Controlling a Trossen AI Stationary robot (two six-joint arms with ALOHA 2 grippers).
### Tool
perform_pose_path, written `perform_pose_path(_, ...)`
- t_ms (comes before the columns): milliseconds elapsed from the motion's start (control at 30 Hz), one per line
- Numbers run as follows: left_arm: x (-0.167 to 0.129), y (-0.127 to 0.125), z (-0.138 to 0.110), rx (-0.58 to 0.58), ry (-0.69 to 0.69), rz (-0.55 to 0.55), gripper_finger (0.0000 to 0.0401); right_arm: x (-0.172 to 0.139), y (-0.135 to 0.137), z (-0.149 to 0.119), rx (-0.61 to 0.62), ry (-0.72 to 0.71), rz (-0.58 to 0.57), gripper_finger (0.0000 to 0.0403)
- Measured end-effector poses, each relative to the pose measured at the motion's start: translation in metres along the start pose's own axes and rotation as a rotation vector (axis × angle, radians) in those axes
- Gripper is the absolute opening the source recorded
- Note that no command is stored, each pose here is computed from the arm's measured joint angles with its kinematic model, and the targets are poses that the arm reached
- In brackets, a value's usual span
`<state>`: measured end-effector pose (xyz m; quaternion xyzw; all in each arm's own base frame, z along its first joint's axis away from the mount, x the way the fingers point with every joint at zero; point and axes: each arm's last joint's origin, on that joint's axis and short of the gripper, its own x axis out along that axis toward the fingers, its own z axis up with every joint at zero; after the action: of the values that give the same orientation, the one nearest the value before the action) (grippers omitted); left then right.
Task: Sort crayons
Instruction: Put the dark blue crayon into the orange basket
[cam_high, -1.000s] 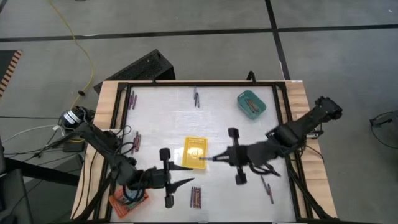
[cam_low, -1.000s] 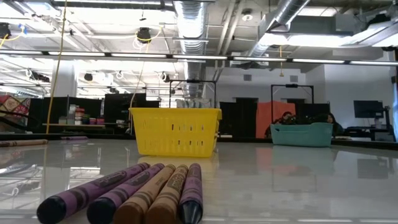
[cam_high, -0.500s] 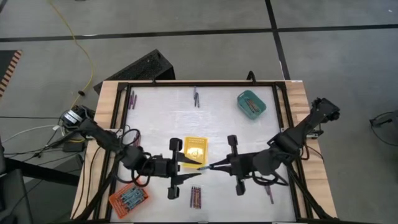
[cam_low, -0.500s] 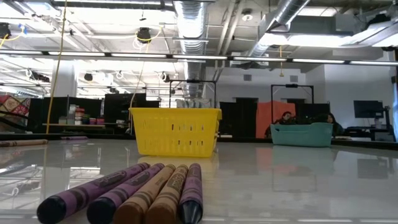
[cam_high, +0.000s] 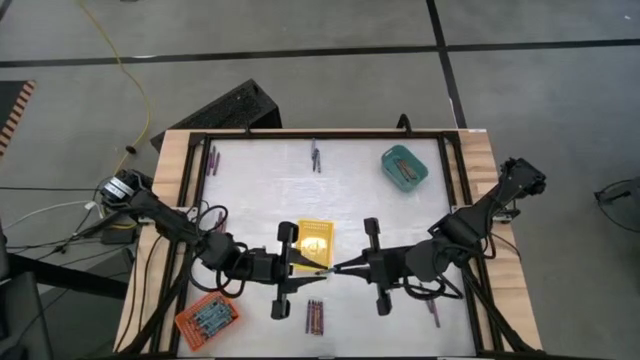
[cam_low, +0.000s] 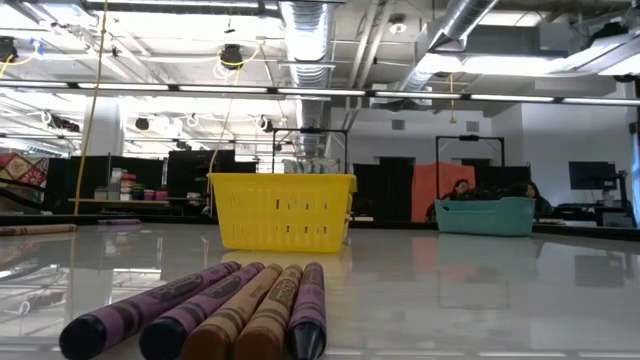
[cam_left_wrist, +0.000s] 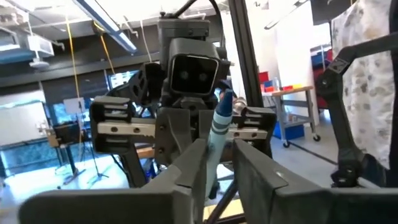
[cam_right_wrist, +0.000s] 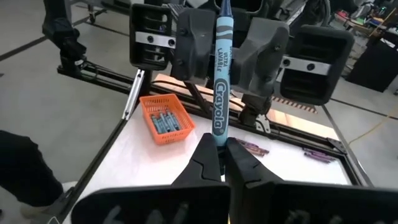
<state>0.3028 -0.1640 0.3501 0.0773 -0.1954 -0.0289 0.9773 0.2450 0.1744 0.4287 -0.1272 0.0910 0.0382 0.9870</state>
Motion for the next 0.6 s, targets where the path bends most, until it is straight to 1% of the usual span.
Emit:
perform_pose_path(133,-0.0001,-0.0011,0.0006,0.017,-0.014,-0.031,0.0041,-0.0002,0.0004,0.0001,0.000,-0.001,0.004,0.0000)
perform_pose_path(600,0.0010,0.0007,-0.0002,0.008,-0.022,-0.062,0.0039,0.0036,-0.0030,-0.0012,0.019,0.006,-0.003,0.0000)
